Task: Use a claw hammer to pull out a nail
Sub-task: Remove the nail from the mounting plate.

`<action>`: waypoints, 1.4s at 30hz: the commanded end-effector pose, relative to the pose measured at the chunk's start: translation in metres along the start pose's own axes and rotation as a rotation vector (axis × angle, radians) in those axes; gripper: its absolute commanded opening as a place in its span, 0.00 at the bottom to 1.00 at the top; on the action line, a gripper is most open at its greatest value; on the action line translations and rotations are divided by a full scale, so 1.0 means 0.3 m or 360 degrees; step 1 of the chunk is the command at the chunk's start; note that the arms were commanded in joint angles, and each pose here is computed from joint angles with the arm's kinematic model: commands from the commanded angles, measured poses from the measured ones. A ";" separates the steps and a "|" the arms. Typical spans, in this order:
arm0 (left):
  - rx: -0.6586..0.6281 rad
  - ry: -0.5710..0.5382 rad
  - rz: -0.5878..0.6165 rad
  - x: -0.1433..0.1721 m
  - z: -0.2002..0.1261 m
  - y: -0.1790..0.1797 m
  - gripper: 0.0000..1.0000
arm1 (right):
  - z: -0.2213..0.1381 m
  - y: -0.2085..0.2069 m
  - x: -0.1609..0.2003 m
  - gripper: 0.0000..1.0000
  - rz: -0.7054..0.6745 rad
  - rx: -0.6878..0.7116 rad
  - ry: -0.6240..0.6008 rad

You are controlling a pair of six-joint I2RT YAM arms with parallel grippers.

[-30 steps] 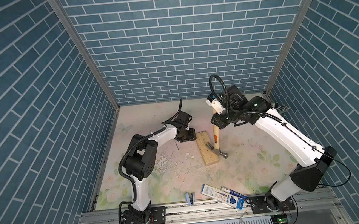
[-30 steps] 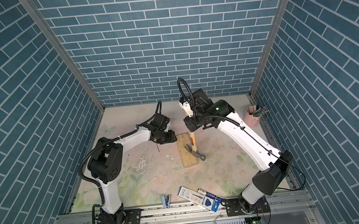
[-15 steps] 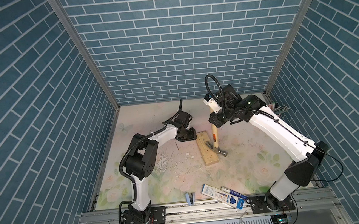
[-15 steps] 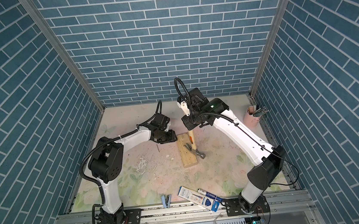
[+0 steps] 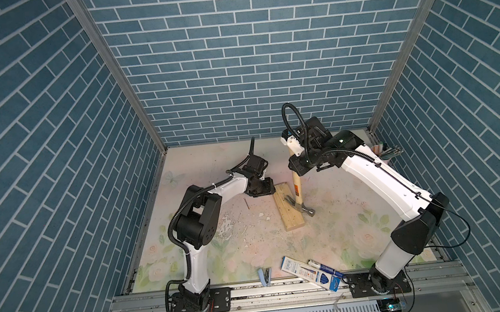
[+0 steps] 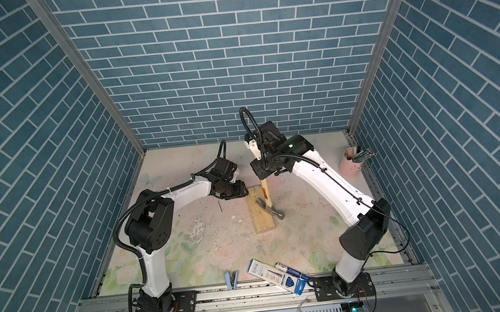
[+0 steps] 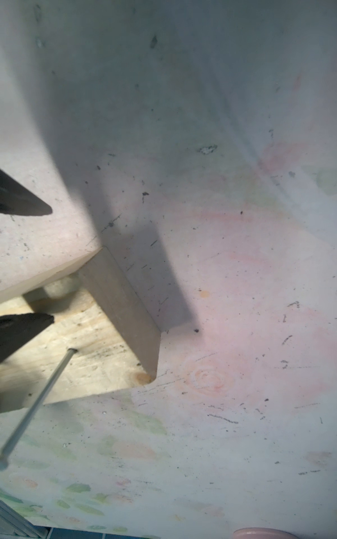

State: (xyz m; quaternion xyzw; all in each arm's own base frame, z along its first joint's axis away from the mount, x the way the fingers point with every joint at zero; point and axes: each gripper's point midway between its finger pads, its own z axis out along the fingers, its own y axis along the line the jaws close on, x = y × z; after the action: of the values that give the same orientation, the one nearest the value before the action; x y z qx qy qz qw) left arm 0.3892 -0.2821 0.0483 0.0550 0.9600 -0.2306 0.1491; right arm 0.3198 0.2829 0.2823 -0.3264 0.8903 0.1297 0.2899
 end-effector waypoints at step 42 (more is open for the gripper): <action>-0.0108 0.0116 -0.0098 0.113 0.061 0.102 0.54 | -0.007 -0.001 -0.109 0.00 -0.0182 0.0077 -0.0377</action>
State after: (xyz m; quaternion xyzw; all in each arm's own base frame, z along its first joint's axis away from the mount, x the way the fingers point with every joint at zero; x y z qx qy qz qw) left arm 0.3922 -0.2880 0.0454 0.0489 0.9515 -0.2572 0.1617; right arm 0.3327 0.3042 0.2832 -0.3380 0.8609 0.1483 0.3500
